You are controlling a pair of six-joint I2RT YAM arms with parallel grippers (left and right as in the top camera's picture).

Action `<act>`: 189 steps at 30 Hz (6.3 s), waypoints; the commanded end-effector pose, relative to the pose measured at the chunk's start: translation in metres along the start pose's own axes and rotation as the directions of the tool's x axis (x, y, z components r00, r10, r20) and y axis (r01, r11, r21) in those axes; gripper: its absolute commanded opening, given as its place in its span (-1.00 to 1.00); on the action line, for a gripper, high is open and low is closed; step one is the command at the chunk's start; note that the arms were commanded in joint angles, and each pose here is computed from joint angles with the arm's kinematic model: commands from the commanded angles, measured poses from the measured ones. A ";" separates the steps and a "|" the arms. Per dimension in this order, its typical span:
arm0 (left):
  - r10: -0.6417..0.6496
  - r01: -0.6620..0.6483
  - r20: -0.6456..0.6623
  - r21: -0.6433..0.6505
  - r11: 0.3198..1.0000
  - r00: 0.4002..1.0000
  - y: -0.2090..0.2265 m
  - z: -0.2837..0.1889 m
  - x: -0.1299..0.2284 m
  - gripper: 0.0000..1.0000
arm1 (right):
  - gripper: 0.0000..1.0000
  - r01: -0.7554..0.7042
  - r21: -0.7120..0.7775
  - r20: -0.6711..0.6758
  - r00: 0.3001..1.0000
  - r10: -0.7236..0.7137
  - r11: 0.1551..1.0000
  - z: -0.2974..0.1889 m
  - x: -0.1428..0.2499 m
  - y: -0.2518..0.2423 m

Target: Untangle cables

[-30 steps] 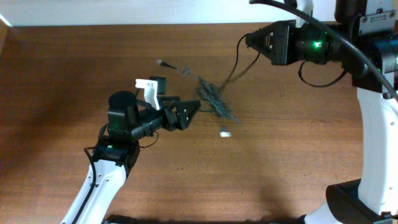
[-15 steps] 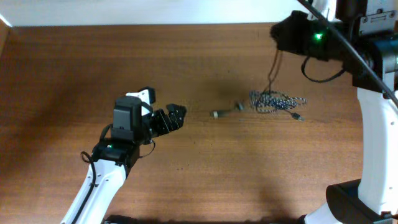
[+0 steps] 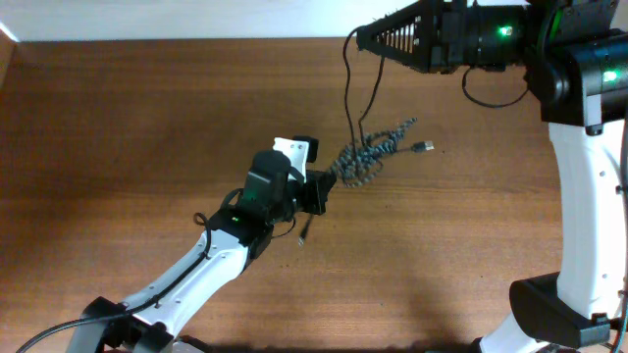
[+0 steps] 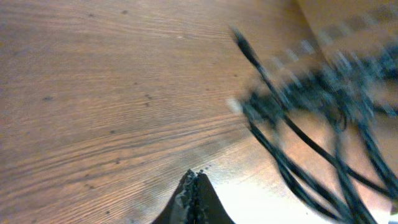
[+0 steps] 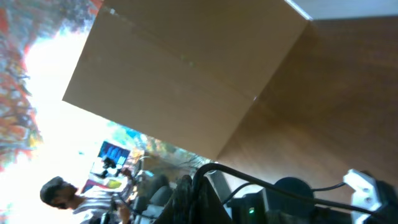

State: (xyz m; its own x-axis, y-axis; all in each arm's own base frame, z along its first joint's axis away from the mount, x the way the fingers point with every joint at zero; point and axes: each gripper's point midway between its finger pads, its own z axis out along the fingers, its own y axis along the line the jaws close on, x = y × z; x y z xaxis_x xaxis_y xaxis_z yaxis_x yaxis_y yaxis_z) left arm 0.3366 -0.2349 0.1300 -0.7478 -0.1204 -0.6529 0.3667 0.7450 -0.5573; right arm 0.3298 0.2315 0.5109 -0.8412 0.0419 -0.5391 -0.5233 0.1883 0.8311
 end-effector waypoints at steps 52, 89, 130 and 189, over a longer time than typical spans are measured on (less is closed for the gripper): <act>-0.387 0.713 0.606 -0.509 0.482 0.695 0.160 -0.204 -0.019 0.98 | 0.17 -0.171 0.918 -0.173 0.637 0.751 0.357 0.108 0.309 -0.368; -0.148 0.023 0.239 0.455 0.890 0.960 -0.050 -0.120 -0.112 0.99 | -0.92 0.834 -0.106 -0.755 0.287 -0.589 0.542 0.041 0.177 -0.162; -0.260 0.220 0.099 0.302 0.928 0.960 -0.021 -0.088 -0.074 0.99 | -0.92 0.809 0.263 -0.691 0.538 -0.483 0.525 0.054 0.121 -0.179; -0.723 0.753 0.227 -0.087 0.652 0.652 0.123 -0.076 -0.044 -1.00 | 0.98 -0.244 0.774 -0.062 0.890 0.452 0.585 -0.019 0.116 -0.268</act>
State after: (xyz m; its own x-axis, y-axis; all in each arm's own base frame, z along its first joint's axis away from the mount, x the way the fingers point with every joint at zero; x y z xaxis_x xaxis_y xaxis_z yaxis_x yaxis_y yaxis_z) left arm 0.3761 -0.0891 0.1306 -0.6815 -0.6634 -0.3091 -0.2300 0.5950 -0.7701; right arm 0.3802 0.1385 0.2265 -0.9855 0.1401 -0.0957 0.0752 0.8662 0.4940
